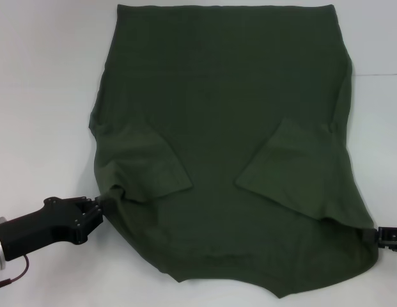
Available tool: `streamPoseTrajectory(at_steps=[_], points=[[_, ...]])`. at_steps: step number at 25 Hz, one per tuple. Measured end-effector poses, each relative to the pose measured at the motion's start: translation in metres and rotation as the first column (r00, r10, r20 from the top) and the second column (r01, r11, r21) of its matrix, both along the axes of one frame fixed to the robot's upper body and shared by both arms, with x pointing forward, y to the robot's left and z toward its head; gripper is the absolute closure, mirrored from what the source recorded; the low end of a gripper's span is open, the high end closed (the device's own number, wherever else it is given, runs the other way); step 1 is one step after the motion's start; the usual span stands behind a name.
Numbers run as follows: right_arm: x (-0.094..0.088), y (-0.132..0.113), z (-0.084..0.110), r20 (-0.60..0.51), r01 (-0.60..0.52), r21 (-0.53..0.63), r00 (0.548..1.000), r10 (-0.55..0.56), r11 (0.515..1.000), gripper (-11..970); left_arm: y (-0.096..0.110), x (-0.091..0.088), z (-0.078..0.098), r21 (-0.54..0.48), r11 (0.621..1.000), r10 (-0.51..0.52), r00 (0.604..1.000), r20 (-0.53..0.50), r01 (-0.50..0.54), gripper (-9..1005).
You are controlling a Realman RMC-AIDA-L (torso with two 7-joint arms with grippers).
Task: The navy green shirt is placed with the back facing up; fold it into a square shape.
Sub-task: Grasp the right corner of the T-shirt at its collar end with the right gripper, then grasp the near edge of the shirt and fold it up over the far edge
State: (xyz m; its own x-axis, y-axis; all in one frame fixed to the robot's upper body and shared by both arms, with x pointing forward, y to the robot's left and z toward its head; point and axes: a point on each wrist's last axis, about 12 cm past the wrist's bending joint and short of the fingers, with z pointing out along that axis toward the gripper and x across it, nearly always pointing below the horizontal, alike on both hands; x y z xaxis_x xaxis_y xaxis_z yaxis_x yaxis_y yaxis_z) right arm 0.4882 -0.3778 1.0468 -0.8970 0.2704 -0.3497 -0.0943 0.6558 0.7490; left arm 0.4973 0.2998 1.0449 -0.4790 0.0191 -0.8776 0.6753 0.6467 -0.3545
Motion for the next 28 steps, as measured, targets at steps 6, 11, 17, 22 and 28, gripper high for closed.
streamPoseTrajectory(at_steps=[6, 11, 17, 22, 28], points=[[-0.001, -0.002, 0.000, 0.001, 0.014, 0.001, 1.000, -0.014, 1.000, 502, 0.000, 0.000, 0.000, 0.000, 1.000, 0.000, 1.000, 0.001, 0.000, 926], [-0.003, -0.003, -0.002, -0.001, 0.024, -0.002, 1.000, -0.024, 1.000, 615, 0.000, 0.001, 0.001, -0.003, 1.000, 0.001, 1.000, 0.005, -0.001, 925], [-0.010, -0.006, -0.003, 0.026, 0.028, 0.006, 0.999, -0.028, 1.000, 873, 0.000, 0.003, 0.008, -0.062, 0.998, 0.010, 1.000, -0.010, -0.010, 925], [-0.027, -0.013, -0.005, 0.088, 0.044, 0.034, 0.995, -0.046, 0.998, 914, 0.007, -0.001, 0.012, -0.126, 0.991, 0.034, 0.999, -0.037, -0.038, 925], [-0.054, -0.027, -0.003, 0.188, 0.081, 0.067, 0.978, -0.092, 0.994, 914, 0.024, -0.012, 0.015, -0.180, 0.980, 0.079, 0.995, -0.067, -0.090, 926]])
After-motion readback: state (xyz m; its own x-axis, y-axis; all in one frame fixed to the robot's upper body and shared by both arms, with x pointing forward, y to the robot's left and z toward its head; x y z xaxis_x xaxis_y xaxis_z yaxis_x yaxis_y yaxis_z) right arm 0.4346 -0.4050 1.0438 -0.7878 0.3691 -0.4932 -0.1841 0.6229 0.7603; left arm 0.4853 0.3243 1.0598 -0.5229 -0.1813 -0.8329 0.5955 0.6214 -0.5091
